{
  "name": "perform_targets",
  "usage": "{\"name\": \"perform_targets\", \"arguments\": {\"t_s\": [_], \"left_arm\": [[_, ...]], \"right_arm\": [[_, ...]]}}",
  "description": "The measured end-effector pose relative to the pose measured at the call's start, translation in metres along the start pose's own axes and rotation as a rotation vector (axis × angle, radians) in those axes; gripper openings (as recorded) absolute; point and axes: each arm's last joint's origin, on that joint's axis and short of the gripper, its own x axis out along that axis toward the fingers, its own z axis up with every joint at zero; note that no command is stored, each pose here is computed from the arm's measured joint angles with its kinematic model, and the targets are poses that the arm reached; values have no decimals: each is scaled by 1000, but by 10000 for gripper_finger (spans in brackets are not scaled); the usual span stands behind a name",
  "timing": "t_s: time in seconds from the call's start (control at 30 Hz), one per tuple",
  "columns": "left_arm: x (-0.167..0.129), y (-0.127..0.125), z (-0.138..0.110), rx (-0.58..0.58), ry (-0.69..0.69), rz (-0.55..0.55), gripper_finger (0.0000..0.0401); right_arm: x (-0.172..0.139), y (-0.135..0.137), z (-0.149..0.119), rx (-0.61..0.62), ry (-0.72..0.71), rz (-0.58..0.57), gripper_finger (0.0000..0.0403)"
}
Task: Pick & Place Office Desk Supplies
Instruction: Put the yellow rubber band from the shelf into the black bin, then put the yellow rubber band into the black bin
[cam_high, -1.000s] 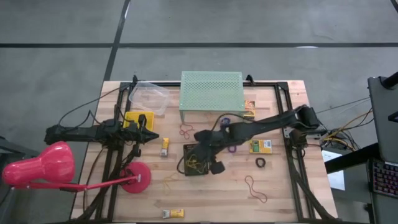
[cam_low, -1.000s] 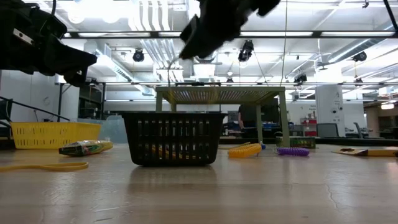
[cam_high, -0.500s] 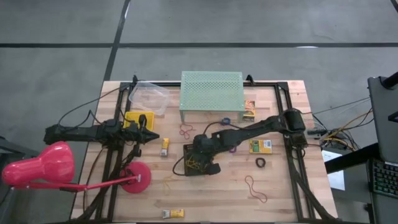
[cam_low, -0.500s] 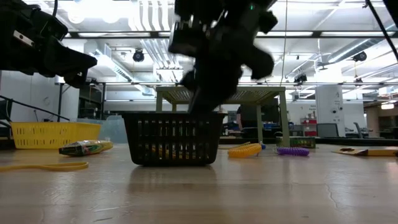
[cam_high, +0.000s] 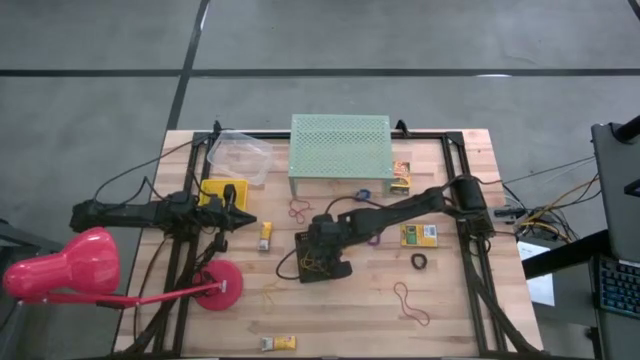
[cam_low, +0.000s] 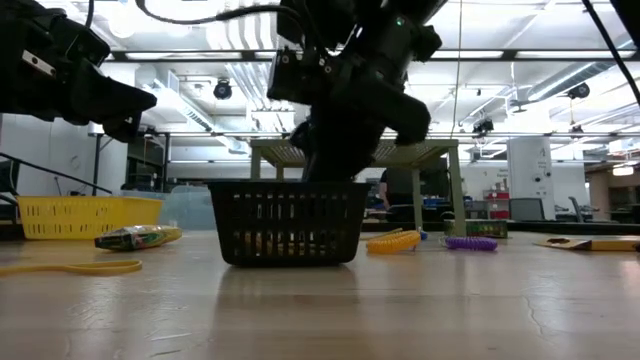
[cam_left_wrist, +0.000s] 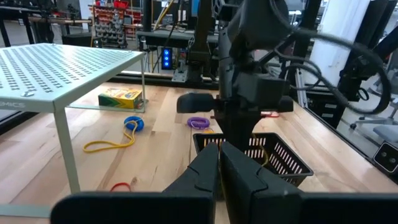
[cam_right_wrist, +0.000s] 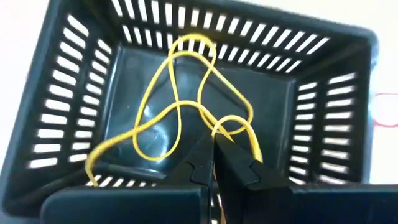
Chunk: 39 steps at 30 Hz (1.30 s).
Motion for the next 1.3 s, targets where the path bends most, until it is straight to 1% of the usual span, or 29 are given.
{"name": "perform_targets", "arguments": {"t_s": [0.1,0.6,0.77,0.87,1.17,1.3], "left_arm": [[0,0,0,0,0,0,23],[0,0,0,0,-1,0,23],[0,0,0,0,-1,0,23],[0,0,0,0,0,0,23],[0,0,0,0,0,0,23],[0,0,0,0,-1,0,23]], "right_arm": [[-4,0,2,0,-13,-2,9],[-4,0,4,-3,-39,1,9],[-5,0,6,35,-61,18,10],[-5,-1,6,43,-64,34,23],[-5,-1,8,38,-79,34,85],[-5,-2,9,34,-89,32,102]]}}
